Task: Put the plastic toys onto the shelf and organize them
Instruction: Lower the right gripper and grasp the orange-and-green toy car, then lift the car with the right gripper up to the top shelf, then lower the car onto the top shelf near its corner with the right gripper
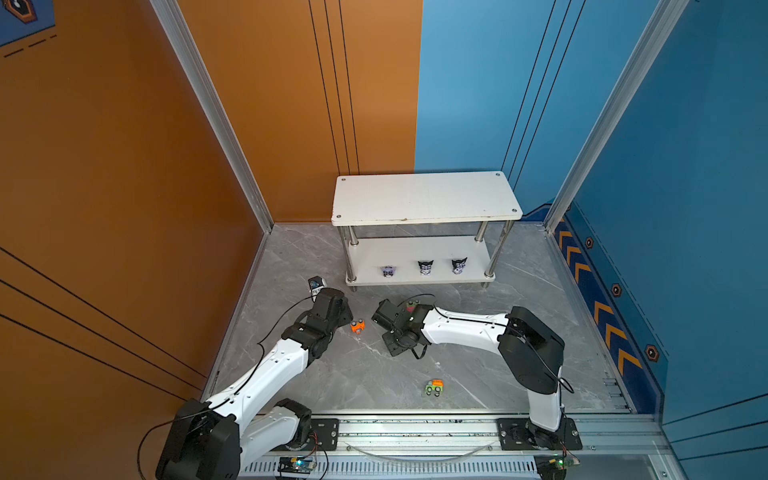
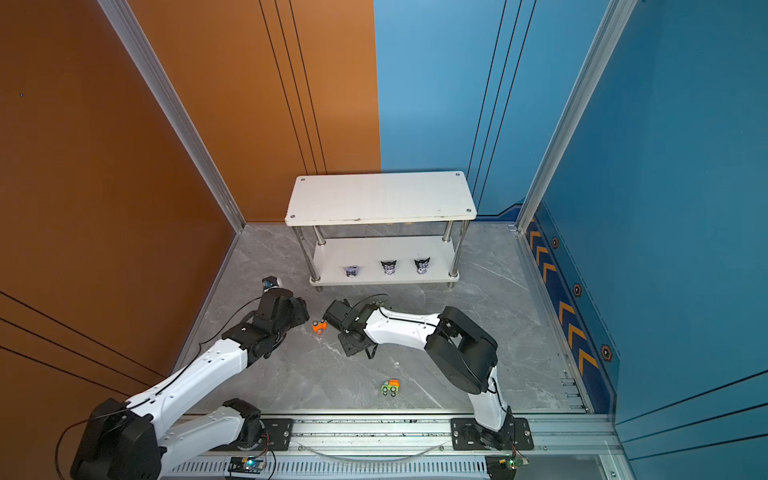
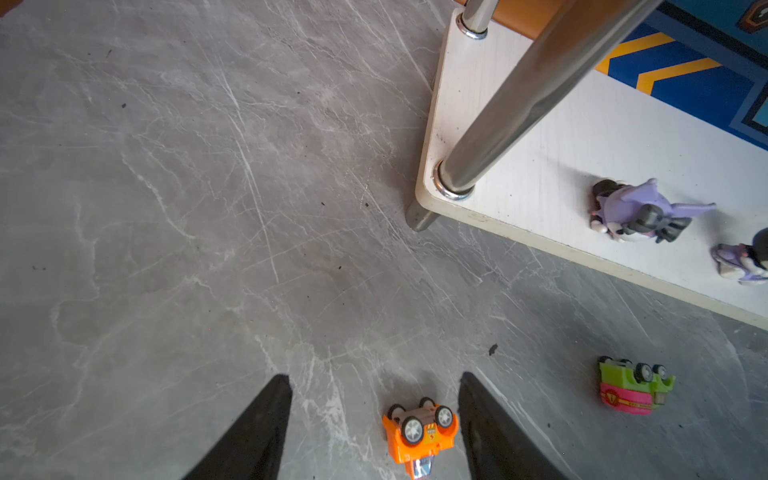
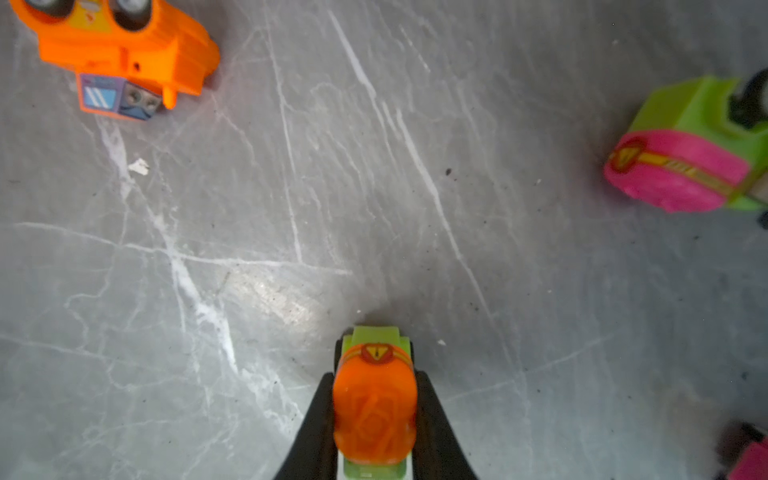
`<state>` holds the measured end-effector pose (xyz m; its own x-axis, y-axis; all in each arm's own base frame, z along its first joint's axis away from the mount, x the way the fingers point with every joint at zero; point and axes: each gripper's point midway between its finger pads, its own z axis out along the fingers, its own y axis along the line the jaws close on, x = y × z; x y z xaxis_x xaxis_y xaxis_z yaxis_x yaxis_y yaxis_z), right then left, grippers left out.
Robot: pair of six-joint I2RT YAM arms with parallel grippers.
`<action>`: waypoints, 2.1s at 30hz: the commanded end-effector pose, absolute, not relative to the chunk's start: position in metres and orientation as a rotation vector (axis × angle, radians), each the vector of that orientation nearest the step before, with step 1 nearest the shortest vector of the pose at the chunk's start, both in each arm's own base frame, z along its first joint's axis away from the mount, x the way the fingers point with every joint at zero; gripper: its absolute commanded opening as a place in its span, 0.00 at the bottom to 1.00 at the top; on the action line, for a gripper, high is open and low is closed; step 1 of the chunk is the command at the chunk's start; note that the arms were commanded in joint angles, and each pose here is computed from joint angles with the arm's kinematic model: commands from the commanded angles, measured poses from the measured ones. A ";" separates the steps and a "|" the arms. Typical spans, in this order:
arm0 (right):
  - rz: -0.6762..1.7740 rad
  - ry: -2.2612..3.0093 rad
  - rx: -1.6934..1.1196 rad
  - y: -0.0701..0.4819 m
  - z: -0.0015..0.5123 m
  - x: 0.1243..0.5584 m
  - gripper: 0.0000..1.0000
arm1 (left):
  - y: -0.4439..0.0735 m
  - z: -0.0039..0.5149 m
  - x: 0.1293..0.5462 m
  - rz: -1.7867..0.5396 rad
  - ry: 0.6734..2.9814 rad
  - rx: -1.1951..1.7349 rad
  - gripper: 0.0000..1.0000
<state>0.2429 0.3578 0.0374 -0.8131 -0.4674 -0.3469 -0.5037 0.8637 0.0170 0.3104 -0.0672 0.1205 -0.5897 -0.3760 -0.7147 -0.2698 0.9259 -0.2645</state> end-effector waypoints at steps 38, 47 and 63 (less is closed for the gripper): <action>-0.162 2.136 -0.091 0.103 0.415 0.421 0.13 | -0.088 0.130 0.320 -0.242 2.233 -0.425 0.65; -0.121 2.176 -0.031 0.093 0.400 0.445 0.14 | -0.091 0.130 0.321 -0.233 2.239 -0.414 0.65; -0.100 2.243 0.007 0.084 0.371 0.463 0.28 | -0.094 0.129 0.322 -0.229 2.245 -0.412 0.65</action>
<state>0.4610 0.0824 0.3941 -0.5666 -0.0344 -0.8233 0.0481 0.9960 -0.0748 0.3192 -0.0920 0.1217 -0.6133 -0.3638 -0.7011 -0.2102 0.9308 -0.2991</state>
